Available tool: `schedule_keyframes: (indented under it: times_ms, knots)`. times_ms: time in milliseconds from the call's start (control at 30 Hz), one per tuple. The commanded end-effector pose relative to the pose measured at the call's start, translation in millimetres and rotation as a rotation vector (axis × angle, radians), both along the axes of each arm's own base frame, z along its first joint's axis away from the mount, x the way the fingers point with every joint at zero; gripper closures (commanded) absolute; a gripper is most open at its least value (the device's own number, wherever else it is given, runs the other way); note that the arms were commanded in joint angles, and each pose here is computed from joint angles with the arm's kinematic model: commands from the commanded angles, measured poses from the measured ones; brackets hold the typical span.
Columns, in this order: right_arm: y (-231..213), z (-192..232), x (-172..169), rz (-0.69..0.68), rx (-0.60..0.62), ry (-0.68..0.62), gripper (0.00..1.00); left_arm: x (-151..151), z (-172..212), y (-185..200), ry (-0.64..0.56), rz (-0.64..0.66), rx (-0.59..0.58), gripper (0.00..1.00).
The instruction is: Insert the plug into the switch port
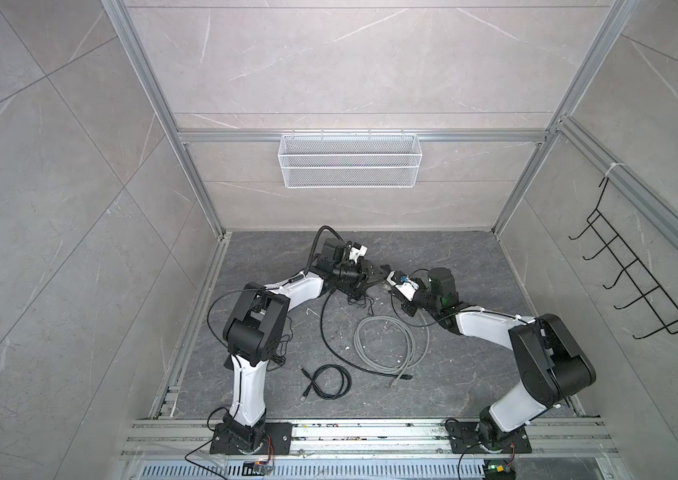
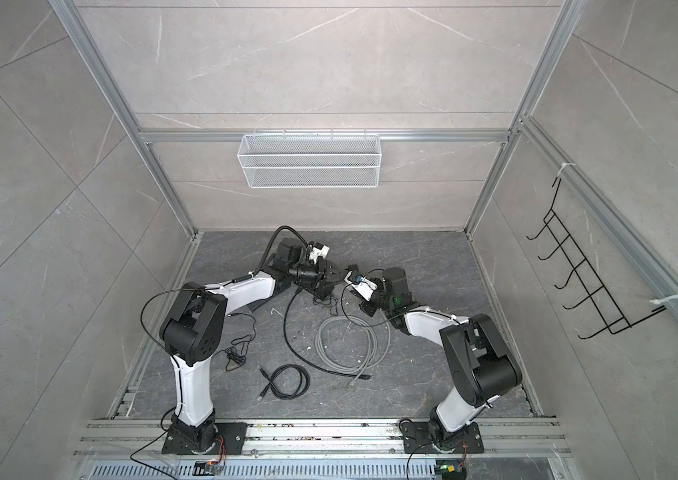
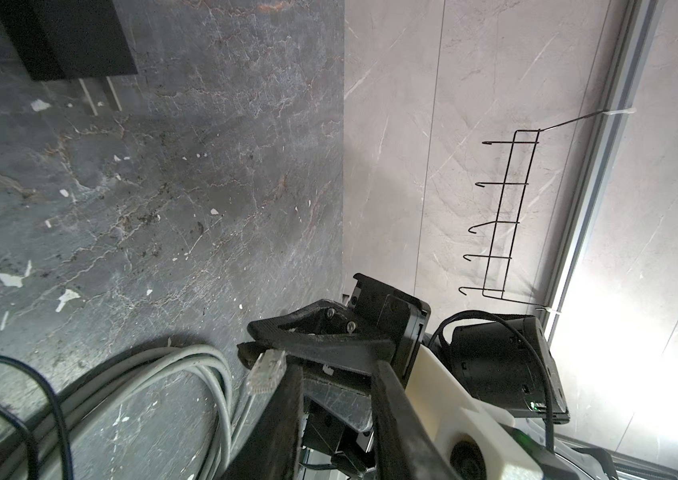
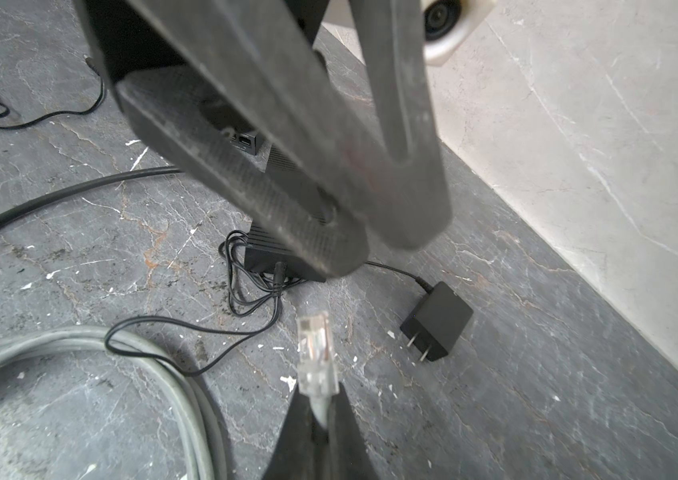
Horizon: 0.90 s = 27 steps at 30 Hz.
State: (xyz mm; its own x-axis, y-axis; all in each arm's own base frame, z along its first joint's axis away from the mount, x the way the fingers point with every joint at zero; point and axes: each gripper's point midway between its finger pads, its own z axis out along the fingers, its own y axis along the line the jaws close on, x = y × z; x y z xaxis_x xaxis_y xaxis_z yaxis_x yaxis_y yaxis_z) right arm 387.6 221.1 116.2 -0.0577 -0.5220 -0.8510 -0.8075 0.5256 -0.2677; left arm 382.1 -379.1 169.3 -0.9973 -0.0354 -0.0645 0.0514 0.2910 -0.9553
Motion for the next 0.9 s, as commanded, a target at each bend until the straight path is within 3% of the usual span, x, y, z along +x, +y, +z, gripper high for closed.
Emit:
schedule_keyframes:
  times_ms: [0, 300, 867]
  knots:
    - [4.2, 9.9, 1.4, 0.007, 0.007, -0.009, 0.96, -3.1, 6.9, -2.6, -0.011, -0.028, 0.012, 0.68]
    - [5.4, 11.2, 2.2, 0.010, 0.012, -0.012, 0.96, -8.1, -11.6, 2.9, -0.023, -0.039, 0.136, 0.68]
    - [12.4, 11.9, -0.7, 0.030, 0.013, -0.013, 0.96, -13.6, -15.5, -12.7, -0.011, -0.071, 0.142, 0.70]
